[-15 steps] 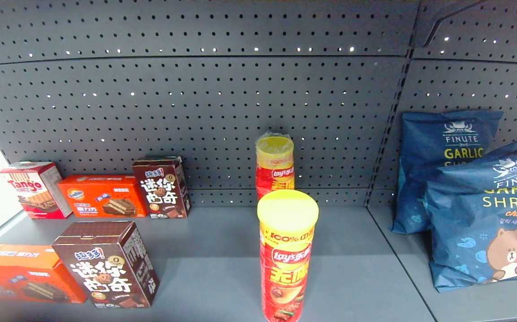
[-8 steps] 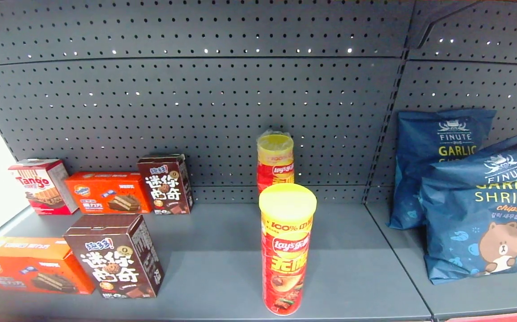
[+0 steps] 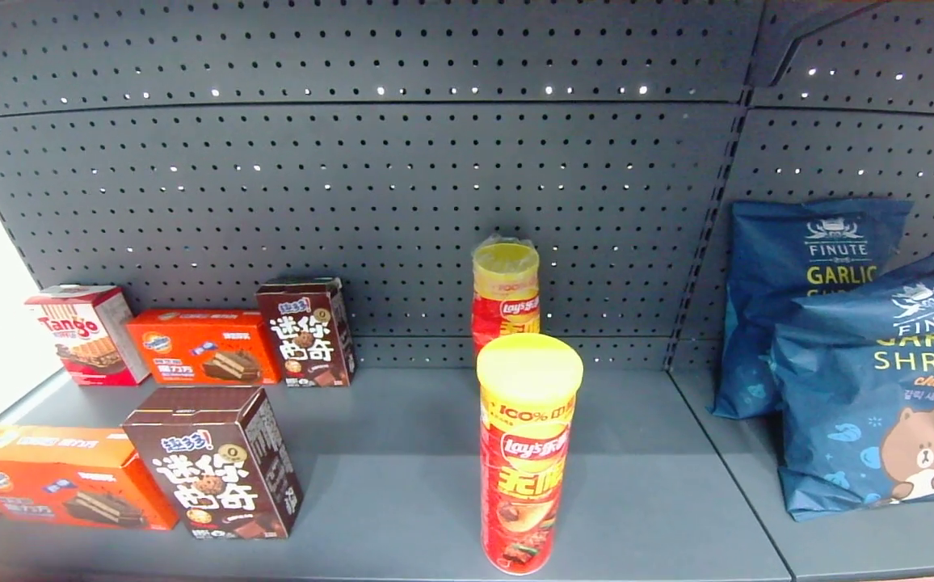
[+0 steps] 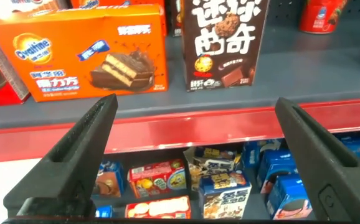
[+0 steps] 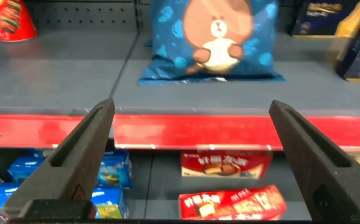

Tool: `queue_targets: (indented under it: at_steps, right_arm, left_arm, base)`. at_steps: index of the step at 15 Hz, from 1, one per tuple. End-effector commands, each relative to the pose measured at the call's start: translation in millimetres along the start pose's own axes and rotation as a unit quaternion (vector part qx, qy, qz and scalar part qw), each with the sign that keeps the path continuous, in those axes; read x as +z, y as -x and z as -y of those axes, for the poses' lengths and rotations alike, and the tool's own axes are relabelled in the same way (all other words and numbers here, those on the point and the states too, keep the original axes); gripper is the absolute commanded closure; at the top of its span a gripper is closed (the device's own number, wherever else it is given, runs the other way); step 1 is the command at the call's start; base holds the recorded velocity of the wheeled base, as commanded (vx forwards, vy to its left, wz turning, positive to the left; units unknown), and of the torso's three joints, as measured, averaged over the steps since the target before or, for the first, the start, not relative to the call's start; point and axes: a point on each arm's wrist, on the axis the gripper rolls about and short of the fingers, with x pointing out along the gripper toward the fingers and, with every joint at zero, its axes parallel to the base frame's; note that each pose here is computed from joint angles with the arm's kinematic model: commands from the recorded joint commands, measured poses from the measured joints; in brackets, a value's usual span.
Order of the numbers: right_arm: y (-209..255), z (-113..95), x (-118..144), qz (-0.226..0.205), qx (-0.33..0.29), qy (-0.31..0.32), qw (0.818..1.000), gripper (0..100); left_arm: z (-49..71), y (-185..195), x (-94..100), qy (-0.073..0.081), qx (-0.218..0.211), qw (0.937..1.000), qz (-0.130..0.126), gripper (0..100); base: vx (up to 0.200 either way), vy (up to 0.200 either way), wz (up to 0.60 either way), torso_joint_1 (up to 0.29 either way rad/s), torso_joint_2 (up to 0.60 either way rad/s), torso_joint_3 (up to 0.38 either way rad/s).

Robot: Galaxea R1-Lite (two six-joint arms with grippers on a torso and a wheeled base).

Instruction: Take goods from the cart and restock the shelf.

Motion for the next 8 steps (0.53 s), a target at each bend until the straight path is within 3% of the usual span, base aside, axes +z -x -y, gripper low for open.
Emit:
queue_targets:
  at_steps: [1, 8]
  right_arm:
    - [0.0, 0.0, 0.2, 0.0, 0.001, 0.0, 1.0, 0]
    - [0.0, 0.0, 0.2, 0.0, 0.001, 0.0, 1.0, 0]
  left_arm:
    - [-0.1, 0.1, -0.2, 0.001, 0.0, 1.0, 0.0, 0]
    - [-0.2, 0.0, -0.2, 0.0, 0.004, 1.0, 0.0, 0]
  base:
    - [0.0, 0.0, 0.0, 0.0, 0.0, 0.0]
    - [0.0, 0.0, 0.0, 0.0, 0.0, 0.0]
